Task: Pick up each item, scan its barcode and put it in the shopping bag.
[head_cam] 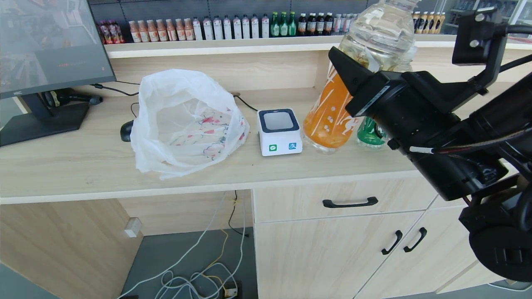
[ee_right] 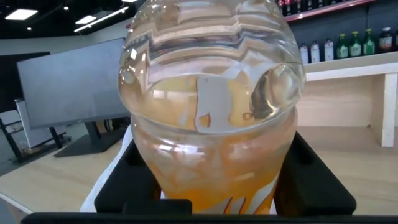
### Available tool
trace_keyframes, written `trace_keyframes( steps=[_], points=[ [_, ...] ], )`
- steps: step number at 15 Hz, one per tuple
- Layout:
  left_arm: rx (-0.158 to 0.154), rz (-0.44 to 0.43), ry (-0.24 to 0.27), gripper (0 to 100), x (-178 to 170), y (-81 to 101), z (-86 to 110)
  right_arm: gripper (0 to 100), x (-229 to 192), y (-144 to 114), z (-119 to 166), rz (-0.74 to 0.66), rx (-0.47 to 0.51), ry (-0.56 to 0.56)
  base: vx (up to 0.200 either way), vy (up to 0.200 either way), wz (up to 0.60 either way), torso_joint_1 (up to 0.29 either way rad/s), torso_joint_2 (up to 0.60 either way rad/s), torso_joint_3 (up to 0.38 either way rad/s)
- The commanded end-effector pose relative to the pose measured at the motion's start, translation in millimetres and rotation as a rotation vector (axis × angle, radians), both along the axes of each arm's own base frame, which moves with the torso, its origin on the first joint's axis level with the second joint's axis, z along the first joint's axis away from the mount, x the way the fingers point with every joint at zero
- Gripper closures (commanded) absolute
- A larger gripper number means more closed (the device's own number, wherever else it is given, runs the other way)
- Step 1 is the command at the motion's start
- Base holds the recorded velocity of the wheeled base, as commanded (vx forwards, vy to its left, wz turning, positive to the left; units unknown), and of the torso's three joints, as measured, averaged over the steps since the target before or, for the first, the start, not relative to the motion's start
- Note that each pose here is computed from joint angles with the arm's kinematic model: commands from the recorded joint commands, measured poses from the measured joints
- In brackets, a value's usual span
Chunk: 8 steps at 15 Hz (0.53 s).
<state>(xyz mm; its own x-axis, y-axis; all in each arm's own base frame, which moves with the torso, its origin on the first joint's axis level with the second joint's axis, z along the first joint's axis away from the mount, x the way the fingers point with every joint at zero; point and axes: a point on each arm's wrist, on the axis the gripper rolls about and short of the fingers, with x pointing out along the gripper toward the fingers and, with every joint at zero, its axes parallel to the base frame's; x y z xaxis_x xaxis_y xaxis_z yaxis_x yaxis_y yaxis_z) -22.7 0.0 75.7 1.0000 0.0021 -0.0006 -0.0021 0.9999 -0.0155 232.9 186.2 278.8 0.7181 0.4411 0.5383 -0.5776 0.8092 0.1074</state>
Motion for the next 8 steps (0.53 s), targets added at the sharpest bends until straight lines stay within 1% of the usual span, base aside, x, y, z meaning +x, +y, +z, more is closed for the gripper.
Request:
trace_keyframes(
  steps=[1, 4, 5, 8],
  points=[
    [-0.001, 0.001, 0.001, 0, 0.1, 0.0, 0.1, 100, 0.2, 0.7, -0.6, 0.002, -0.001, 0.001, 0.0, 0.0, 0.0, 0.0, 0.0, 0.0],
    [-0.001, 0.001, 0.001, 0, 0.1, 0.0, 0.1, 100, 4.4, 4.1, 3.6, 0.003, 0.013, -0.017, 0.0, 0.0, 0.0, 0.0, 0.0, 0.0],
    [0.006, -0.001, -0.001, 0, 0.0, 0.0, 0.0, 100, 6.5, 5.8, 1.9, 0.004, 0.011, -0.013, 0.0, 0.0, 0.0, 0.0, 0.0, 0.0],
    [0.006, -0.001, 0.001, 0, 0.1, 0.0, 0.1, 100, 12.7, 11.0, -2.4, 0.008, 0.001, -0.005, 0.0, 0.0, 0.0, 0.0, 0.0, 0.0]
  ],
)
